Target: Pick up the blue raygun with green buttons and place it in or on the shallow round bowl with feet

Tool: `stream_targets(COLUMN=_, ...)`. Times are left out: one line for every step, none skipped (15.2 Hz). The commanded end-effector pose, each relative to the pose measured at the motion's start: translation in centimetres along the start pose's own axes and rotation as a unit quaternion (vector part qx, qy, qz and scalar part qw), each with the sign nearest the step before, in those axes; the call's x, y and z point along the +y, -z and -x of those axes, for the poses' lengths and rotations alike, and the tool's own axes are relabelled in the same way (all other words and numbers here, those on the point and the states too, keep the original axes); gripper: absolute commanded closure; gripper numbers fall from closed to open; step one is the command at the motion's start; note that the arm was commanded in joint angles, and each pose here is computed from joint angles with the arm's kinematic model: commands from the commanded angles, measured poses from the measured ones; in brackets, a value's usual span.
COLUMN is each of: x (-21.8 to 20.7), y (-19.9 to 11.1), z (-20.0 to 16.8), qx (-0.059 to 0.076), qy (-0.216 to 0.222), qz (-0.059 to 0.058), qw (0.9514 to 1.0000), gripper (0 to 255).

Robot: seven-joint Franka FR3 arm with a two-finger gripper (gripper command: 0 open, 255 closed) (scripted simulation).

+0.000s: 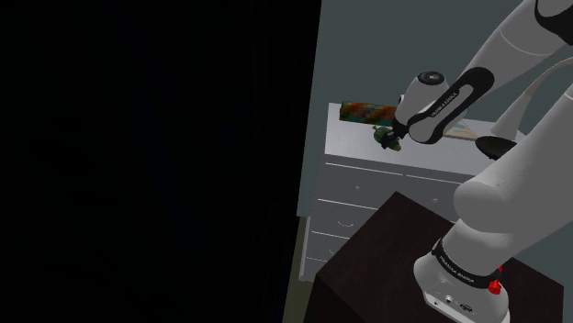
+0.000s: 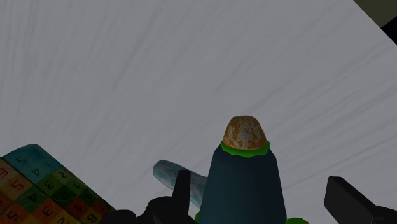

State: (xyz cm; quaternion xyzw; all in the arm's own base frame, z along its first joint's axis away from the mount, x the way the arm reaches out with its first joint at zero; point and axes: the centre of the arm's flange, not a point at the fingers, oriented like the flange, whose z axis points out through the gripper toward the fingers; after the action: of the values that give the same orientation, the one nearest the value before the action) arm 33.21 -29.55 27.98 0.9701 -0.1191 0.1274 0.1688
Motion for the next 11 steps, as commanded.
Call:
stream_targets(x=0.07, y=-0.41, z=0.01, qx=0.0, qy=0.0, qz=0.0, qw=1.0, gripper=0)
stream_targets(x=0.07, y=-0.41, z=0.01, qx=0.0, qy=0.0, qz=0.0, qw=1.0, gripper=0)
stream_targets(x=0.07, y=-0.41, z=0.01, qx=0.0, qy=0.0, qz=0.0, qw=1.0, gripper=0)
stream_targets(x=0.07, y=-0.41, z=0.01, qx=0.0, qy=0.0, qz=0.0, qw=1.0, gripper=0)
stream_targets(x=0.07, y=-0.41, z=0.01, qx=0.0, qy=0.0, qz=0.0, qw=1.0, gripper=0)
stream_targets(x=0.07, y=-0.41, z=0.01, qx=0.0, qy=0.0, qz=0.0, qw=1.0, gripper=0)
stream_targets(x=0.07, y=-0.4, z=0.01, qx=0.0, qy=0.0, qz=0.0, qw=1.0, gripper=0)
stream_targets(x=0.07, y=-0.4, z=0.01, qx=0.0, qy=0.0, qz=0.0, qw=1.0, gripper=255)
stream_targets(x=0.07, y=-0.4, z=0.01, qx=0.0, qy=0.0, qz=0.0, qw=1.0, gripper=255)
stream_targets(x=0.07, y=-0.4, z=0.01, qx=0.0, qy=0.0, qz=0.0, qw=1.0, gripper=255)
stream_targets(x=0.08, y=-0.41, z=0.01, qx=0.0, qy=0.0, qz=0.0, qw=1.0, gripper=255)
